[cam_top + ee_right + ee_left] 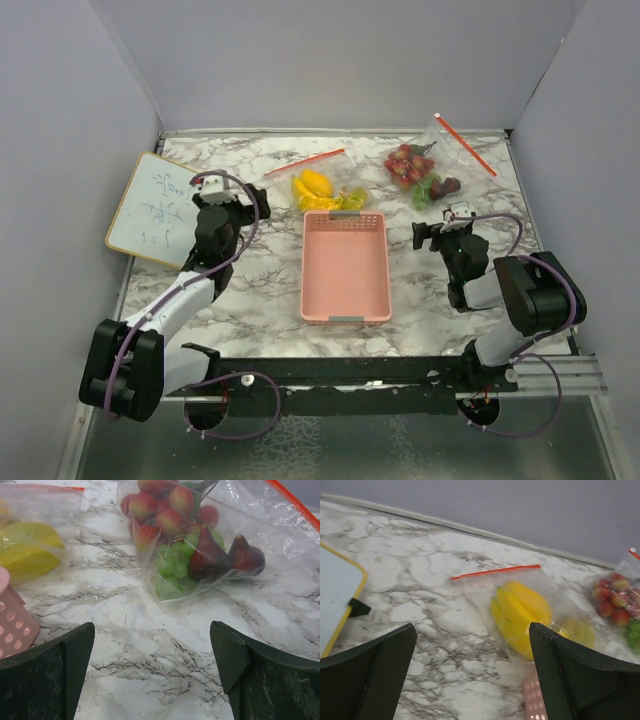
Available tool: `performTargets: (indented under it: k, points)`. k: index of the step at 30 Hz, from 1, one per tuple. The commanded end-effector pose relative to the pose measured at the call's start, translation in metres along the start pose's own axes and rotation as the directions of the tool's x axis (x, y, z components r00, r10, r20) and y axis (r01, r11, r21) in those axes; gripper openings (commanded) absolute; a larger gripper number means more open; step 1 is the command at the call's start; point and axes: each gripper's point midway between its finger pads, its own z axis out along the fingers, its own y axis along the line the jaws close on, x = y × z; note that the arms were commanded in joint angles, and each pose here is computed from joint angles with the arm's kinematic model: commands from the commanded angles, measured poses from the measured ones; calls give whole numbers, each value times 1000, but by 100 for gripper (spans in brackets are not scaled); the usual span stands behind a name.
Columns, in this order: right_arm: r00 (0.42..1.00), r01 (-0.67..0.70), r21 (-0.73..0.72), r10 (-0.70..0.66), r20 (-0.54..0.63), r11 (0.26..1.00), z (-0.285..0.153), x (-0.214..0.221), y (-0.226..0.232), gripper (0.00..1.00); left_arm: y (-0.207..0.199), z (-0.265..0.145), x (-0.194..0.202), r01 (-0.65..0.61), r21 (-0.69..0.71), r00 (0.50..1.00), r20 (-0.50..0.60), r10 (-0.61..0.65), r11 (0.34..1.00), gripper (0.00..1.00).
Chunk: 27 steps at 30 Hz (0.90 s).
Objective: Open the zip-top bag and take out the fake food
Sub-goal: Move the bin to the center of the board.
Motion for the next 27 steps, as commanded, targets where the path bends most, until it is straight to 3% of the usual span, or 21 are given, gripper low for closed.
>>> performTargets:
  k: [1, 3, 6, 11, 15, 19, 23, 27]
  points:
    - [1000, 1, -3, -1, 25, 1000, 2, -5, -1, 99, -69, -4, 20, 21, 151, 983, -186, 8, 988, 99]
    - [1000, 1, -4, -1, 25, 1000, 2, -5, -1, 99, -104, -15, 36, -18, 230, 963, -257, 79, 973, 99]
    - [1000, 1, -3, -1, 25, 1000, 2, -5, -1, 99, -122, -37, 58, -142, 188, 934, -300, 195, 972, 99]
    - [1000, 0, -3, 0, 25, 1000, 2, -5, -1, 99, -123, -63, 88, -199, 170, 890, -382, 250, 965, 99]
    - [999, 10, -6, -10, 46, 1000, 0, -13, -1, 99, -113, -76, 107, -241, 161, 856, -429, 288, 957, 93]
    - [999, -33, -1, 33, -21, 999, 4, -27, -3, 99, -105, -86, 116, -261, 149, 840, -451, 301, 954, 75]
    - [992, -66, -48, 60, -114, 997, 4, -31, 6, 99, -98, -91, 130, -271, 147, 825, -474, 308, 951, 47]
    - [997, -62, -186, 53, -56, 981, -10, -51, 29, 99, -99, -90, 139, -287, 156, 814, -480, 327, 945, 41]
